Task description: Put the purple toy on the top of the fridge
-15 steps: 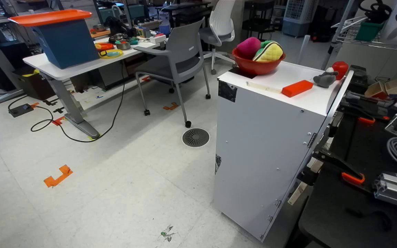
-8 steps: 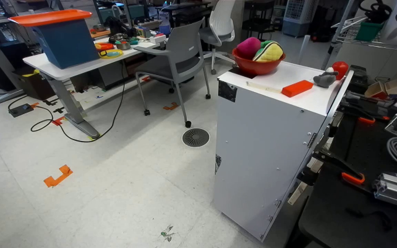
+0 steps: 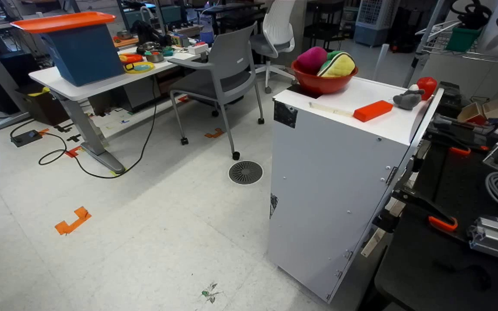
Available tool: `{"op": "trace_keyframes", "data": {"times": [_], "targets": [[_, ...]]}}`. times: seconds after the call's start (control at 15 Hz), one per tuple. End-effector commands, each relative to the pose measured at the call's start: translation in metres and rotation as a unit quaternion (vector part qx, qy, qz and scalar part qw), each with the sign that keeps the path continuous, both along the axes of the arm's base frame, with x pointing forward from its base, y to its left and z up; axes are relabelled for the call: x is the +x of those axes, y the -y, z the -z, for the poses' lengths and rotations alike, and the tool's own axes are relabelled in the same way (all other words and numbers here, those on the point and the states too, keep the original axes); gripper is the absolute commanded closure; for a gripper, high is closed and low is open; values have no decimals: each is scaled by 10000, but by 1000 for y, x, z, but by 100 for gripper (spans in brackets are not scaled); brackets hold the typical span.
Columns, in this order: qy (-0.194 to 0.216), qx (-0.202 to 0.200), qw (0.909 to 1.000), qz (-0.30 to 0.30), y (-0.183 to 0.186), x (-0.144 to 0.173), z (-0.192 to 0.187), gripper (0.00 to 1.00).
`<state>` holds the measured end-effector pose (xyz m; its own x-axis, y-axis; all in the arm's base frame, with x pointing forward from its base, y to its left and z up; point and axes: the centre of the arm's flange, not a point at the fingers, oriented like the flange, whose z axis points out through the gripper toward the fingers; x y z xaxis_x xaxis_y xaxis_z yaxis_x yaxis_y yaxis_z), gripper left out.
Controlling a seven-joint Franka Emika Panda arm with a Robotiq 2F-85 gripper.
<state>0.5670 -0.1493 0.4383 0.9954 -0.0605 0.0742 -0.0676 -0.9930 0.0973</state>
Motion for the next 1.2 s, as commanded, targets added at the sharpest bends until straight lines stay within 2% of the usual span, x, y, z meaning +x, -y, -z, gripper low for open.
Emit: {"op": "trace_keyframes", "data": {"times": [0.0, 0.4, 0.67, 0.93, 1.13], "targets": [[38, -7, 10000, -66, -15, 11, -10, 0], [355, 23, 9992, 187, -58, 10, -30, 0], [388, 81, 9970, 668, -70, 5, -31, 0], [84, 267, 9962, 831, -63, -4, -9, 0], [-113, 193, 9977, 643, -60, -15, 10, 0]]}}
